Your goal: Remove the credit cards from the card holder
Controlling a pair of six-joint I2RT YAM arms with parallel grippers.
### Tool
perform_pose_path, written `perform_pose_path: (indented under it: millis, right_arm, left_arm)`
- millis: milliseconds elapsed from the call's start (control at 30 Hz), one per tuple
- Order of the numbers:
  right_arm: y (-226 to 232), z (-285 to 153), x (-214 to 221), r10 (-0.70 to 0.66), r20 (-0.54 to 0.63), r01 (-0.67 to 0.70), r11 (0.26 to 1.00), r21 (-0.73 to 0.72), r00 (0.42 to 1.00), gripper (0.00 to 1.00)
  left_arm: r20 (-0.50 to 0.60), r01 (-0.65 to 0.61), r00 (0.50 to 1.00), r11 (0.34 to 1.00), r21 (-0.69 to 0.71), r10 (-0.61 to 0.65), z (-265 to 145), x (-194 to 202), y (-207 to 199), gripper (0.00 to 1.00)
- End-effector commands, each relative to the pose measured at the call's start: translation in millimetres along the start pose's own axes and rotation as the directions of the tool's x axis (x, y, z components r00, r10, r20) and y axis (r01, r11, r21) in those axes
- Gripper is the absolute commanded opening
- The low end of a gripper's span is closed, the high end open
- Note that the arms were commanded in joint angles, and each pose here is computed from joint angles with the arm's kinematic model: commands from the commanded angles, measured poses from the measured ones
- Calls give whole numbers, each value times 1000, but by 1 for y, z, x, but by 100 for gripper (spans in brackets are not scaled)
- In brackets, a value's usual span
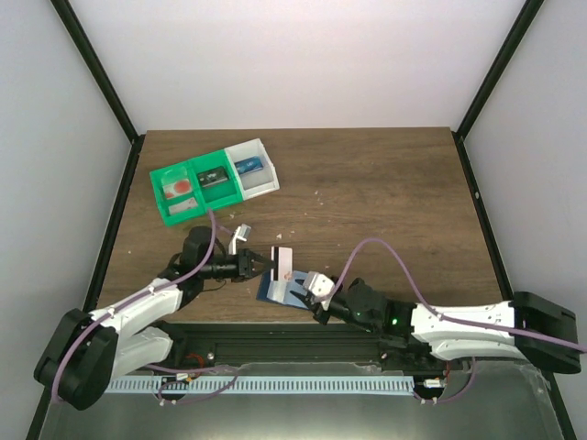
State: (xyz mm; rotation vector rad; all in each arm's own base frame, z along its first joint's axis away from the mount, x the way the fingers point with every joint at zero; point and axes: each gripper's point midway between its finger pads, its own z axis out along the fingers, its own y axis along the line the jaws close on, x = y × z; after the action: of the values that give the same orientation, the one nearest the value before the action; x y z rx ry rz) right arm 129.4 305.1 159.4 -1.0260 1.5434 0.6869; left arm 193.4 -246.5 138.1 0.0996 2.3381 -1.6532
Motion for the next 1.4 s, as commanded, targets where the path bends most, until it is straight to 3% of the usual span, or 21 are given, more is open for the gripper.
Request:
perform_pose_path:
  millis: [0,367,767,833,900,1233,1367]
  right_arm:
    - [-6,3,-26,-326,74,317,942,113,942,28]
    - [-7,5,-36,-571,85,548,813,196,816,37]
    - [2,7,-21,-659,54,646,748,149,750,48]
    - [-1,9,-18,-673,31,661,734,159,739,46]
    - [-3,10,-16,-694,16,682,712,166,720,36]
    - [-19,19,-20,-761,-78,751,610,252,644,35]
    - [-7,16,-26,-774,-43,757,604,250,632,21]
  left_arm:
    - [-11,-12,1000,995,95,14,-5,1,-23,0]
    - [-54,2,999,991,132,5,-10,4,-44,0]
    - [-44,20,999,989,144,-13,-9,-1,-47,0]
    - [-45,30,999,989,147,-24,-10,-1,-48,0]
    - [-43,42,998,988,147,-36,-11,-1,-49,0]
    - [-48,65,997,990,126,-59,-15,5,-48,0]
    - [-64,72,996,989,125,-65,-15,9,-47,0]
